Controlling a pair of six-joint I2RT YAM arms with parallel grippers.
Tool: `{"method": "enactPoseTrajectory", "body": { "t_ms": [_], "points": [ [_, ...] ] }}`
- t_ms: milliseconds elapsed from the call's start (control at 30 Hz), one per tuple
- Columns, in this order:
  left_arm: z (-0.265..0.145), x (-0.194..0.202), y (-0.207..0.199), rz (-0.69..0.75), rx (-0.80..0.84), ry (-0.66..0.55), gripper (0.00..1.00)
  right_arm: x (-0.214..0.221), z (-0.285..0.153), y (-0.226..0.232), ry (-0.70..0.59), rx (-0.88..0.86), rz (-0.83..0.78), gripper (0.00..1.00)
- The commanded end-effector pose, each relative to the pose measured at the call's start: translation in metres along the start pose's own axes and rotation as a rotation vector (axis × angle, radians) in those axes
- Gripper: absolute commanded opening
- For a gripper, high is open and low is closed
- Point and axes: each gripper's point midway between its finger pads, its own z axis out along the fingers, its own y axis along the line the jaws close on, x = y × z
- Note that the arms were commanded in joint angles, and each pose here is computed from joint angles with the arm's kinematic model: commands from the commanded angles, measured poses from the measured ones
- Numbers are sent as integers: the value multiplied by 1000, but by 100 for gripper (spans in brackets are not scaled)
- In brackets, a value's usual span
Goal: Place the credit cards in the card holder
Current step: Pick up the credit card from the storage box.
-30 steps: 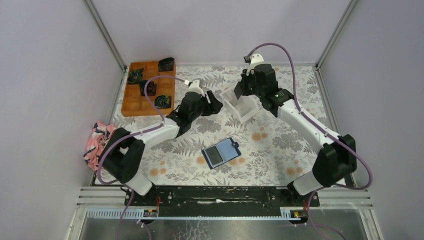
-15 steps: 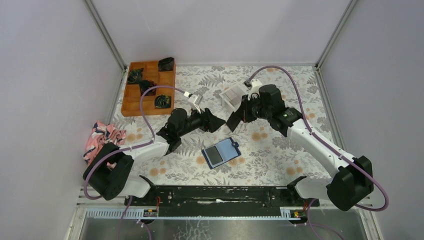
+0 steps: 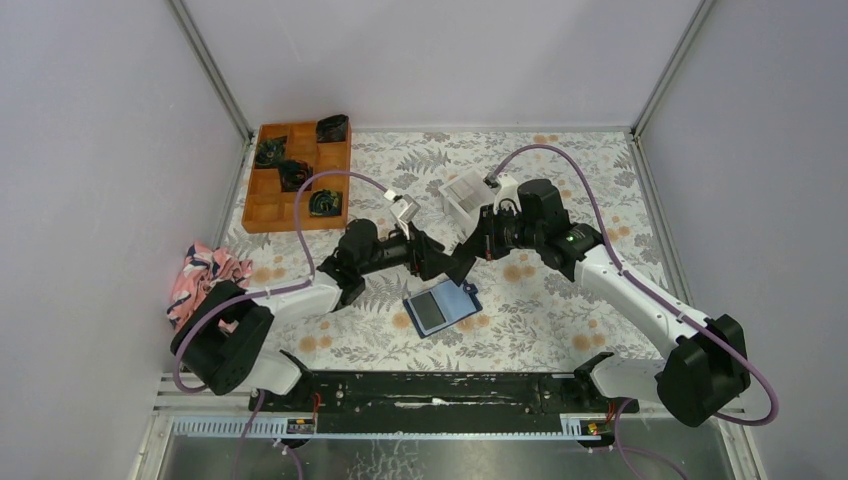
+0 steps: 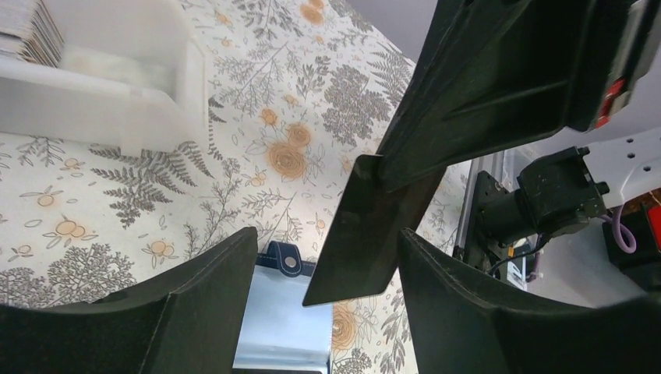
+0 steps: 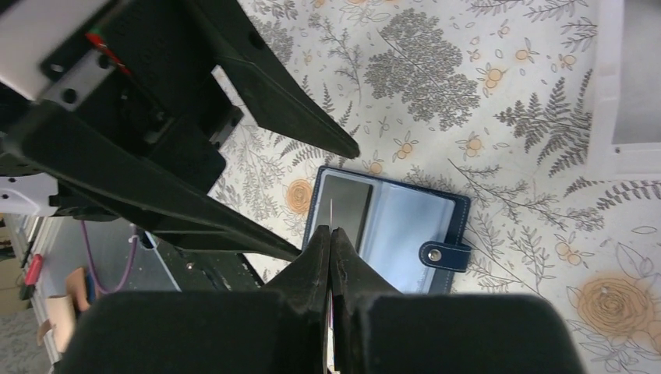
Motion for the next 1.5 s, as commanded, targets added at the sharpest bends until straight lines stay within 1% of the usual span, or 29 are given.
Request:
{"method": "enactPoseTrajectory", "body": {
  "t_ms": [0, 267, 500, 667, 733, 833, 967, 1000, 1033, 1067, 1100, 1133, 1200, 1267, 1467],
  "points": [
    [2, 6, -8, 58, 80, 2, 73, -11, -6, 25, -37, -103, -22, 0],
    [6, 16, -18, 43, 183, 44, 57, -5, 0, 21, -7, -102, -15, 0],
    [4, 16, -25, 2, 259, 48, 44, -3, 6, 14, 4, -85, -5, 0],
    [-1, 15, -28, -35, 306, 32, 28, -4, 9, 5, 4, -63, 6, 0],
    [-3, 15, -26, -48, 313, 29, 23, -5, 9, 2, 2, -57, 10, 0],
    [-4, 15, -26, -62, 319, 27, 18, -4, 10, -2, 7, -52, 19, 0],
    [-4, 15, -28, -85, 344, 25, 2, -3, 13, -4, 14, -57, 24, 0],
    [-5, 15, -28, -91, 346, 26, 0, -4, 14, -4, 12, -56, 22, 0],
    [-5, 15, -27, -99, 339, 24, 0, -6, 13, -4, 9, -54, 19, 8],
    [-5, 15, -25, -107, 329, 22, 0, -7, 13, -6, 2, -42, 16, 21],
    [-5, 16, -22, -118, 308, 20, 0, -10, 11, -7, -9, -30, 7, 31],
    [-4, 17, -18, -130, 281, 18, 0, -13, 9, -9, -21, -10, 2, 38],
    [-5, 19, -6, -163, 191, 9, 0, -18, 4, -15, -52, 37, -10, 48],
    [-8, 23, 10, -209, 68, -9, 0, -21, 0, -21, -84, 84, -21, 52],
    [-21, 53, 26, -330, -225, -69, 0, -13, -3, -44, -116, 198, -13, 54]
  ]
}}
